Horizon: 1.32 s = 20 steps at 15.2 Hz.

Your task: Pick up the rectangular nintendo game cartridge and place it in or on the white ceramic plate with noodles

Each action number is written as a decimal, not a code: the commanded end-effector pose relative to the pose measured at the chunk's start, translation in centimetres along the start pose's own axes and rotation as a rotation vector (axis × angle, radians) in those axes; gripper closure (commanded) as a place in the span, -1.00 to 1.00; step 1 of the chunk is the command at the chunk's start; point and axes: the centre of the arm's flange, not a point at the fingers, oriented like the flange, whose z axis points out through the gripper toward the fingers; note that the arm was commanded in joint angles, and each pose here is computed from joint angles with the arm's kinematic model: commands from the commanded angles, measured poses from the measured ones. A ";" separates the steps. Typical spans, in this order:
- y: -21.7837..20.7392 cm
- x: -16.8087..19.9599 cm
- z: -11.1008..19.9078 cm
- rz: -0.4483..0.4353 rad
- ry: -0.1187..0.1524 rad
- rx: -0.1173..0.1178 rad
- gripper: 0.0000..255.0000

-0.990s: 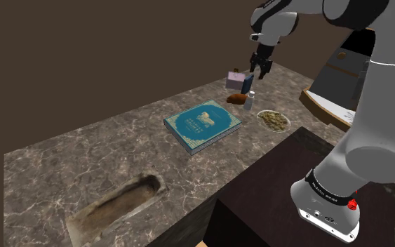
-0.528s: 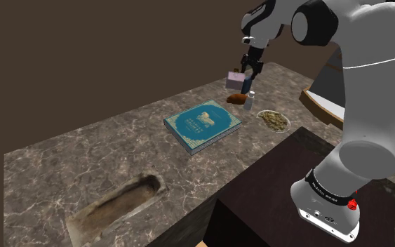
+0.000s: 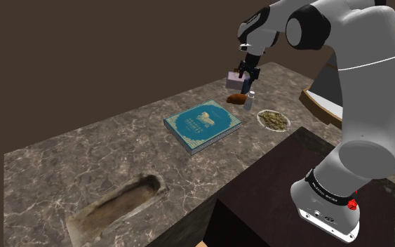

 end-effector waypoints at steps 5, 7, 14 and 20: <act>0.0 0.0 0.2 0.000 0.000 0.000 -1.00; 0.0 0.0 0.2 0.000 0.000 0.000 1.00; 0.0 0.0 0.2 0.000 0.000 0.000 1.00; -0.1 0.3 -1.9 0.000 0.000 0.000 1.00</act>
